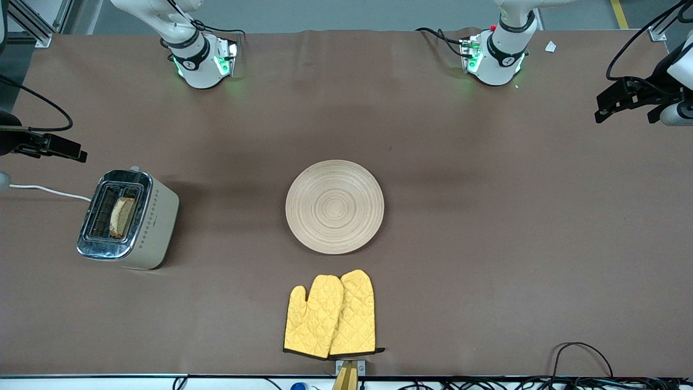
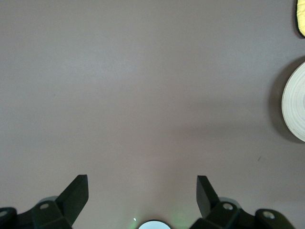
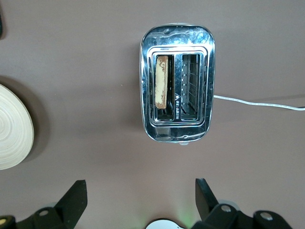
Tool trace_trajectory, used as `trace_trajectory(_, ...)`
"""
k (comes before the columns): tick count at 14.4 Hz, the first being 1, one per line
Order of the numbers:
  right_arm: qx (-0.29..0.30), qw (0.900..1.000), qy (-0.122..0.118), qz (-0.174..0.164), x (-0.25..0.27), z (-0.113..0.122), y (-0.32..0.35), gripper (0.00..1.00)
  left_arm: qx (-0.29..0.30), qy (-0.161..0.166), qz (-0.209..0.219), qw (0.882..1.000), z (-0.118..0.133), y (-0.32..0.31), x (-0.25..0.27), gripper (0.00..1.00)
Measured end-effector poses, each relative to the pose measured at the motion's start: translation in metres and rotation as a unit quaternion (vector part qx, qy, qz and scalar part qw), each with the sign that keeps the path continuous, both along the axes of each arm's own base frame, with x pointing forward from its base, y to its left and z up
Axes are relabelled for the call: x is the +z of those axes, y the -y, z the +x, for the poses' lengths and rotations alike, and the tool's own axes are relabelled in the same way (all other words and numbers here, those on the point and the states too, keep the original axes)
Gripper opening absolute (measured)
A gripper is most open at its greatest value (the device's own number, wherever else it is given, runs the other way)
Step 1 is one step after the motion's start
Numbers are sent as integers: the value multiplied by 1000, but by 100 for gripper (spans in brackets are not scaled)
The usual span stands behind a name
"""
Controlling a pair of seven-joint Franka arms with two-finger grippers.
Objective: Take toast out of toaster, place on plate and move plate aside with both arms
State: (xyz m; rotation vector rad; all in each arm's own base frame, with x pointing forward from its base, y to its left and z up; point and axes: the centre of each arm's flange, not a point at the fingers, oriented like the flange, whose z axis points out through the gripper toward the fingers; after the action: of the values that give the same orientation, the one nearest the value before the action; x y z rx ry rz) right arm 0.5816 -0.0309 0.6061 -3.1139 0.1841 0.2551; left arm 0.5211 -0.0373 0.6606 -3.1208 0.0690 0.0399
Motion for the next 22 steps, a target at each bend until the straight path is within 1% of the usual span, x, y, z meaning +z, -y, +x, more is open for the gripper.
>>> trace_trajectory(5, -1, 1000, 0, 0, 0, 0, 0, 100, -1, -1, 0, 1000, 1, 1, -1, 100)
trace_trajectory(11, -3, 1000, 0, -1, 0, 0, 2, 100, -1, 1, 1, 1000, 13, 0, -2, 100)
trace_trajectory(17, -4, 1000, 4, -1, 3, 0, 3, 100, -1, 3, 1, 1000, 14, 0, 0, 100)
trace_trajectory(22, -14, 1000, 21, -4, 17, 0, 12, 100, 1, 1, 2, 1000, 15, -3, -1, 100)
